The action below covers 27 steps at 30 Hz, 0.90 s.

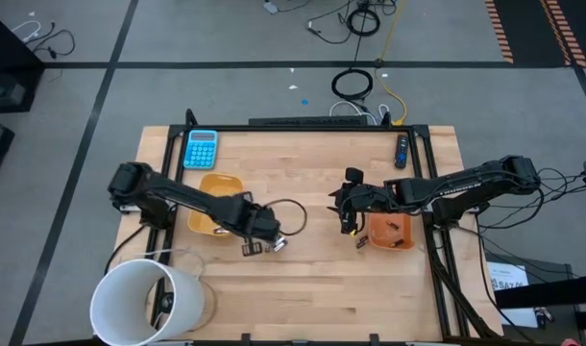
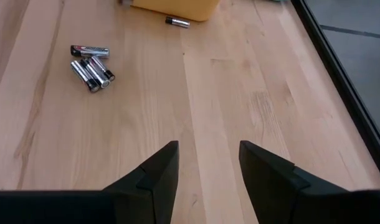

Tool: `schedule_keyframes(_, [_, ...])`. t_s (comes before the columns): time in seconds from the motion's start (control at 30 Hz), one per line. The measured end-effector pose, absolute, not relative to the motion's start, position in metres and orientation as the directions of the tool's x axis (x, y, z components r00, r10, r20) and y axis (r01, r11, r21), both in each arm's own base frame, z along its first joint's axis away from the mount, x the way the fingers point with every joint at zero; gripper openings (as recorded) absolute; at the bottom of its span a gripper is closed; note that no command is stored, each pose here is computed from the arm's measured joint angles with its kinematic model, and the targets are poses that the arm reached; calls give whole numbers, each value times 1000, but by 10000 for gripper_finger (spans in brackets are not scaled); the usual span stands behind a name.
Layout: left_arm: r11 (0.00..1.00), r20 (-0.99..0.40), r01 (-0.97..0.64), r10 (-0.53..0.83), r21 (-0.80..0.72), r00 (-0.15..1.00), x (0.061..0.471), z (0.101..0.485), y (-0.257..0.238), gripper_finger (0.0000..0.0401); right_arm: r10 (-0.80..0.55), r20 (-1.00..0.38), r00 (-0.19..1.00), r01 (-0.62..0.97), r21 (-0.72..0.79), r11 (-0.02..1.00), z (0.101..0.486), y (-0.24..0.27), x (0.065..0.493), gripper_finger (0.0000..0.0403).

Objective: Sort batteries
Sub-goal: Put the silver battery into the yellow bin

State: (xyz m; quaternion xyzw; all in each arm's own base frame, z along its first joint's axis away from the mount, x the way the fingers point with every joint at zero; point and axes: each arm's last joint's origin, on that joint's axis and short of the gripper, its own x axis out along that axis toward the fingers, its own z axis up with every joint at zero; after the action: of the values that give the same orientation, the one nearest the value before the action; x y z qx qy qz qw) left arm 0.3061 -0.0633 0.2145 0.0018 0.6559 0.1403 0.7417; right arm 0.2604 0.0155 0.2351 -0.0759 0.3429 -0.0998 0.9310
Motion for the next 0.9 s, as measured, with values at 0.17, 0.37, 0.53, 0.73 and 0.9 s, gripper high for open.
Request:
schedule_keyframes(0.17, [922,-970,-313,245,229,12,268,239,-54,17,-239,-630,739,133,-211,968,234,15,260,160])
schedule_keyframes(0.37, [864,-927,-338,365,374,-91,235,238,-45,99,-239,-632,737,134,-210,969,234,15,260,160])
schedule_keyframes(0.53, [829,-897,-361,438,426,-53,235,240,-42,185,-238,-629,740,135,-209,969,235,15,260,160])
schedule_keyframes(0.73, [878,-903,-336,406,341,144,256,239,-43,201,-237,-614,753,138,-205,969,236,16,261,160])
schedule_keyframes(0.9, [917,-913,-388,237,97,332,281,240,-44,201,-237,-614,753,138,-205,969,236,16,261,160])
